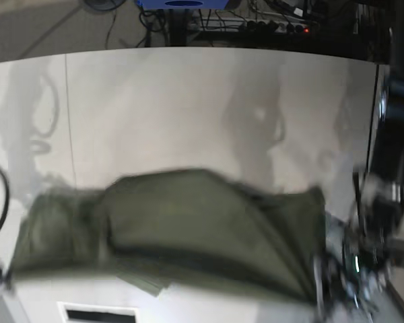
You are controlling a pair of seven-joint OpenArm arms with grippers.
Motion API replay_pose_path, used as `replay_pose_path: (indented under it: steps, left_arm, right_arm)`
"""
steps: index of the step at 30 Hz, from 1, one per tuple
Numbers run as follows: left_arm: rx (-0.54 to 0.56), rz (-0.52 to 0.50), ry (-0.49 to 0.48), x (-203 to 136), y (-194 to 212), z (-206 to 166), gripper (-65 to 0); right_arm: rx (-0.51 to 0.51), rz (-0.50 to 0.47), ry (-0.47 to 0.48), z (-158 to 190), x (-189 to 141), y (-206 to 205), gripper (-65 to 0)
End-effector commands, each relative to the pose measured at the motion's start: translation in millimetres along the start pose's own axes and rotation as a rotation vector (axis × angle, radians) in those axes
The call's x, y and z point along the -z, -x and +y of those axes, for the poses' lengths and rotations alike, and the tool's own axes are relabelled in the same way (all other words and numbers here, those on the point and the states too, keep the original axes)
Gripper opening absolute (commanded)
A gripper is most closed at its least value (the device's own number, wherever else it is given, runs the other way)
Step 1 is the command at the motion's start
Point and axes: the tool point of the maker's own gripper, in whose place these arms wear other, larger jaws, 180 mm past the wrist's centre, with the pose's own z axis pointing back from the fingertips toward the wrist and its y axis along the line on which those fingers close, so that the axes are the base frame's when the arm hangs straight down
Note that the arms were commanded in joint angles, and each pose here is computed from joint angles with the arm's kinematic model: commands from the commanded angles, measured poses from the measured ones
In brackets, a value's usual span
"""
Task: Layout the t-shirt on the table in an organized manner, then fold the t-shirt properly
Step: 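Lift the shirt with both grippers and fling it flat onto the table, then lower the shirt corners with both grippers and open the left gripper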
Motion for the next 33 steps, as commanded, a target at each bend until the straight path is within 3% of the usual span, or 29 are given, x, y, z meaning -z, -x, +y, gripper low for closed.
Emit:
replay_pose_path:
  steps: [1, 5, 7, 10, 11, 14, 19, 25, 27, 33]
  left_arm:
    - [-0.014, -0.095, -0.127, -8.8, -51.7, 64.4, -65.0]
    - [-0.056, -0.175, -0.243, -27.4, -117.2, 145.5, -65.0]
    - [-0.045, -0.184, -0.260, -31.6, -128.4, 158.4, -65.0]
    - [0.010, -0.147, -0.232, -22.7, -119.7, 141.1, -65.0]
    - [0.044, -0.149, -0.208, -19.3, -118.2, 123.6, -65.0]
    - [0.105, -0.059, -0.152, -14.4, -60.6, 81.7, -65.0]
    - [0.137, 0.083, 0.068, -7.2, 44.6, -49.6, -65.0]
    - [0.251, 0.191, 0.260, -29.7, 139.6, -170.0, -65.0]
    - [0.280, 0.210, 0.297, -38.3, 161.5, -192.0, -65.0]
    - [0.283, 0.275, 0.261, -46.8, 195.4, -197.2, -65.0]
  right_arm:
    - [-0.024, -0.178, 0.044, -14.1, -28.4, -75.8, -65.0]
    - [-0.091, -0.373, 0.058, -9.0, -83.2, -169.2, -65.0]
    - [-0.116, -0.415, 0.060, -5.0, -98.1, -189.3, -65.0]
    - [-0.148, -0.362, 0.067, -0.6, -84.1, -181.0, -65.0]
    - [-0.169, -0.321, 0.069, 1.0, -74.0, -167.9, -65.0]
    - [-0.222, -0.174, 0.070, -5.3, -40.3, -98.2, -65.0]
    - [-0.192, -0.010, 0.066, -28.2, 7.3, 38.6, -65.0]
    - [-0.116, 0.195, 0.086, -54.4, 10.9, 170.1, -65.0]
    - [-0.083, 0.218, 0.091, -58.6, 5.0, 196.8, -65.0]
    - [-0.050, 0.292, 0.085, -63.2, -9.4, 250.0, -65.0]
